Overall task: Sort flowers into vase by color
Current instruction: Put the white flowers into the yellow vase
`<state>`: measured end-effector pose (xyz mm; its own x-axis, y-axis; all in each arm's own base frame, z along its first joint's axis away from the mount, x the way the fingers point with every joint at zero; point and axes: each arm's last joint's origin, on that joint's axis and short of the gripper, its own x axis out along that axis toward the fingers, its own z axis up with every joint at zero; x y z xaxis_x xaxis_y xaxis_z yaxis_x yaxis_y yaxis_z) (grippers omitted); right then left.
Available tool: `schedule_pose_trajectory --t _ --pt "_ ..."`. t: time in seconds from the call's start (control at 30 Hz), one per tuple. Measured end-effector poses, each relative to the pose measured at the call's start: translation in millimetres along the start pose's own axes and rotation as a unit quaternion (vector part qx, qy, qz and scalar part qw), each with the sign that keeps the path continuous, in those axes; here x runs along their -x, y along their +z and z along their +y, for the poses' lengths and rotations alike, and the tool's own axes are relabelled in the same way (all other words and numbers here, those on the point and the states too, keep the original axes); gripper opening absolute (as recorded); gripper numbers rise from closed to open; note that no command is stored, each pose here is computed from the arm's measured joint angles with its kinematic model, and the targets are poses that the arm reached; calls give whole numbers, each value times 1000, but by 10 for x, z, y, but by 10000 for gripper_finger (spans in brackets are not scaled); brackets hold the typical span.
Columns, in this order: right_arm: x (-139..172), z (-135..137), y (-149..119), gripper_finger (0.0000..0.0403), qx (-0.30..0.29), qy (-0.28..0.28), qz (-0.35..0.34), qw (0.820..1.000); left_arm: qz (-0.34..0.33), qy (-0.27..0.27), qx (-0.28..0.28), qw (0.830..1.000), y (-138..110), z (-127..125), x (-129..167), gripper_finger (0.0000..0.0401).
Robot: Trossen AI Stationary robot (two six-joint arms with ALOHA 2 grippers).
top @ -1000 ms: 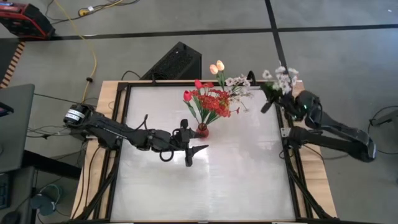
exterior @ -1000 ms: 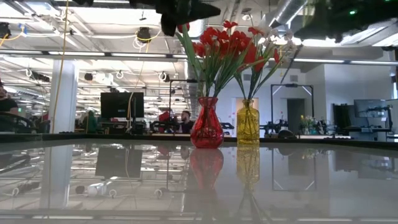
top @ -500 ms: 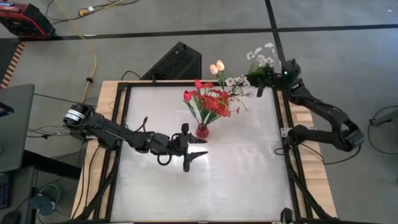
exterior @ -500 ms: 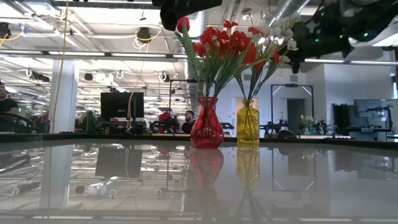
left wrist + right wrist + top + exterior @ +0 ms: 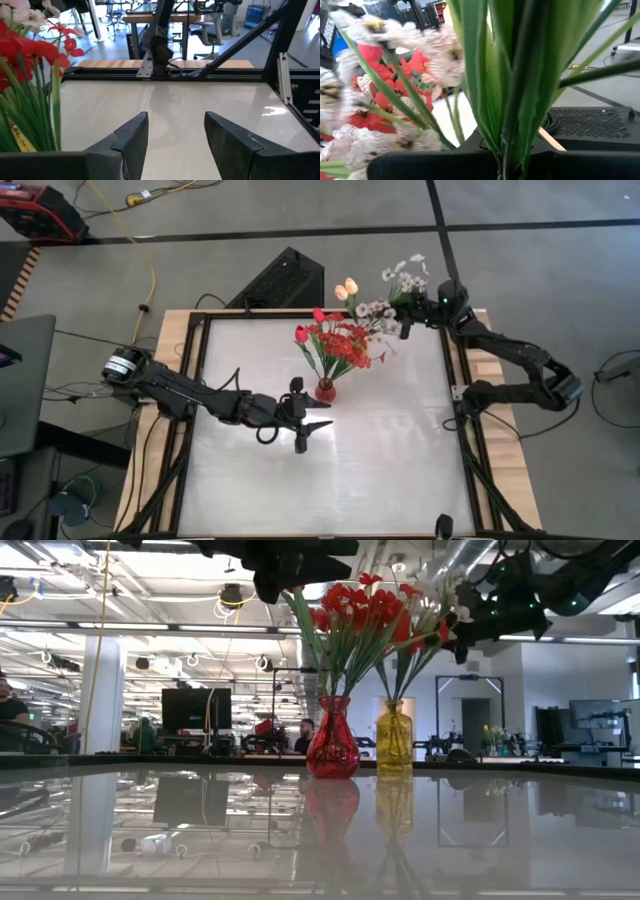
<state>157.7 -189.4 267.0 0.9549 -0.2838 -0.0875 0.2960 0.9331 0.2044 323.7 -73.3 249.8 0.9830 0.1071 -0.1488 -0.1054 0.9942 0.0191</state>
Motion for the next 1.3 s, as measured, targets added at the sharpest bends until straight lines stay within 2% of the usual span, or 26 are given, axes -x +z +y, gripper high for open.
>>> schedule_pose_trajectory --t 0.23,0.43,0.83,1.1,1.3 --pt "-61 89 -23 27 16 14 7 1000 9 1 -10 1000 -18 1 0 185" --pt "-102 134 -55 27 37 -16 18 999 11 4 -11 1000 -21 18 -5 185" --pt "-173 225 14 27 66 -32 57 996 12 7 -11 1000 -20 71 -24 185" --pt "-235 331 132 27 72 -22 53 996 12 7 -11 1000 -20 72 -24 185" --pt "-320 329 57 27 66 -38 71 995 17 7 -12 1000 -31 73 -24 185"
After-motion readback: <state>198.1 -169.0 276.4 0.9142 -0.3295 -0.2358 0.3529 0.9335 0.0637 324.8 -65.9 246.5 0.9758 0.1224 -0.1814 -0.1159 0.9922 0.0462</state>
